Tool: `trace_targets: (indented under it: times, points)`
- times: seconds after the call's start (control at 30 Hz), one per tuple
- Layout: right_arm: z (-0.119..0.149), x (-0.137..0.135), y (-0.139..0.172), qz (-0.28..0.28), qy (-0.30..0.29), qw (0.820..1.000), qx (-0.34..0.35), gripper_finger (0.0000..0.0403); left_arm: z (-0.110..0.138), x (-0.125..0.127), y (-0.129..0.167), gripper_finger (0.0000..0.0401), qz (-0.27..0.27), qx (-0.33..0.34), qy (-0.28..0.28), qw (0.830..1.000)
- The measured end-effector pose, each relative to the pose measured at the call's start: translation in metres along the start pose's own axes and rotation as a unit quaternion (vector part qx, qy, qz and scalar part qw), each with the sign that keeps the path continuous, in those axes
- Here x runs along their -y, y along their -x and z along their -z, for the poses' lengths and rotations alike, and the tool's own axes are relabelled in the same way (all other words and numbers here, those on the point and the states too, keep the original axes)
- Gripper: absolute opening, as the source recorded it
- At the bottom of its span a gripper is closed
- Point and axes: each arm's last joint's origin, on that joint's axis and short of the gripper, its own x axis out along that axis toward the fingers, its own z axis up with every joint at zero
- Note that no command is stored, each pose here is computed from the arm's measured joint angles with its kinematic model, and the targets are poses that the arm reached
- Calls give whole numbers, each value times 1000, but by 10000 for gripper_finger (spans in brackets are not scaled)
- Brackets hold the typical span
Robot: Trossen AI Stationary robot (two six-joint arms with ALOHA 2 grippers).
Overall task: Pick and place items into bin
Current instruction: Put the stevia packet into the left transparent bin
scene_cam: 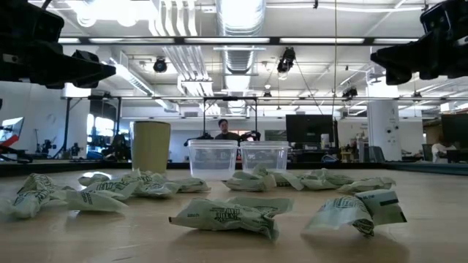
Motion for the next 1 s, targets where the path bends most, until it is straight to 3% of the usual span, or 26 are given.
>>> trace_targets:
  times: [0.4, 0.67, 0.9, 1.0]
  points:
    - [-21, 2, 2, 8, -24, 994, 109, 68, 0, 0, 0, 148, 0, 0, 0, 1000]
    - [-30, 3, 5, 25, 60, 985, 158, 68, 0, -1, 0, 148, -14, -3, -4, 1000]
    - [-31, 3, 5, 27, 69, 985, 158, 68, 0, -2, 0, 148, -33, -5, 0, 999]
    - [-28, 3, 4, 21, 45, 988, 148, 68, -2, -3, 0, 148, -38, 7, 2, 999]
